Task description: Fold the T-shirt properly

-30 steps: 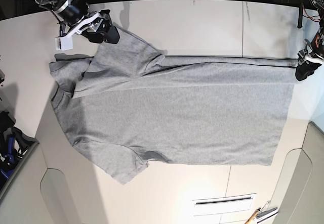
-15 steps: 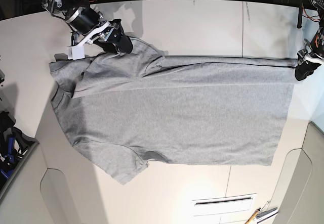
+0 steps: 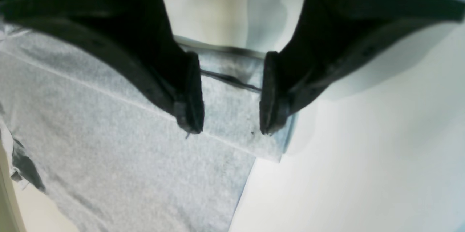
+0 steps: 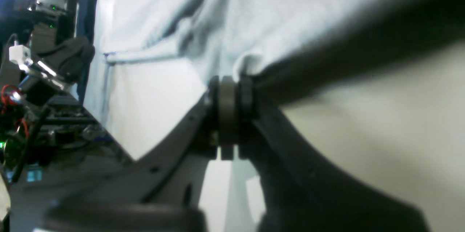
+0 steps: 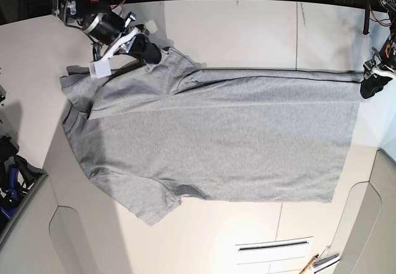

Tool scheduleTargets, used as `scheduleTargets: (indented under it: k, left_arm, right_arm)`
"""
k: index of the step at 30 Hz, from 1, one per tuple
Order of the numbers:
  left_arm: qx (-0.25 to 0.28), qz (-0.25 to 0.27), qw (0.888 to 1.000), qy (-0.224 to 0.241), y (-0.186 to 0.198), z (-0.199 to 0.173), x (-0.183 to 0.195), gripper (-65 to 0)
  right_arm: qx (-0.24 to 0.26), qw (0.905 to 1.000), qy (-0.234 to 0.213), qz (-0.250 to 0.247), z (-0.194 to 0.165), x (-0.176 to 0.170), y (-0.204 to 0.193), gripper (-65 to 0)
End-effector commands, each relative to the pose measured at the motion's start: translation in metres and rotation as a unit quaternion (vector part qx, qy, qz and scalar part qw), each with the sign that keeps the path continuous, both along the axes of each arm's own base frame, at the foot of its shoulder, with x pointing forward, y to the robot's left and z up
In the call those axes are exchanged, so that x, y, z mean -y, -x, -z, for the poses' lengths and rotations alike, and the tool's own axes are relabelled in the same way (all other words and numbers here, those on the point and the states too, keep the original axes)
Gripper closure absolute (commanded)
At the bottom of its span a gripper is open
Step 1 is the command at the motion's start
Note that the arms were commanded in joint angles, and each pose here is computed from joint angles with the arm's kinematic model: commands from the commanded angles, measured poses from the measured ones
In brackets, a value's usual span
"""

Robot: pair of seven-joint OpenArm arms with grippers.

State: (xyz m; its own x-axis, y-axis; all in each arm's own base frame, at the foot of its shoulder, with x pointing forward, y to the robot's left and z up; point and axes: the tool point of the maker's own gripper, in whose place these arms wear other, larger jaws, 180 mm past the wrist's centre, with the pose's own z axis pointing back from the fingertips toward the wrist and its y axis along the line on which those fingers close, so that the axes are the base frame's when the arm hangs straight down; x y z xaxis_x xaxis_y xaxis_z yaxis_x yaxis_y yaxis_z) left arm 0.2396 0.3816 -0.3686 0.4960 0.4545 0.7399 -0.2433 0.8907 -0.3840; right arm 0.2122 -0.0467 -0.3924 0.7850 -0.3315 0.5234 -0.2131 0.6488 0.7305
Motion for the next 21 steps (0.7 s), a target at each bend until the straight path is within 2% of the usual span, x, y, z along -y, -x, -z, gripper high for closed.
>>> scheduleTargets:
  k: [1, 9, 16, 21]
  left_arm:
    - [0.021, 0.004, 1.0, -0.011, -0.007, -0.015, -0.006, -28.8]
    - [0.022, 0.004, 1.0, -0.011, -0.007, -0.015, -0.006, -28.8]
    - [0.022, 0.004, 1.0, -0.011, -0.007, -0.015, -0.006, -28.8]
    - [0.021, 0.004, 1.0, -0.011, -0.007, -0.015, -0.006, -28.8]
  right_arm:
    - [0.04, 0.9991, -0.01, 0.006, -0.02, 0.0, -0.019, 0.0]
    - [0.133, 0.9898, 0.045, -0.026, -0.055, -0.012, -0.082, 0.0]
    - [0.215, 0.9671, 0.124, -0.055, -0.079, -0.028, -0.123, 0.0]
    - [0.248, 0.9529, 0.166, -0.05, -0.091, -0.023, -0.142, 0.0]
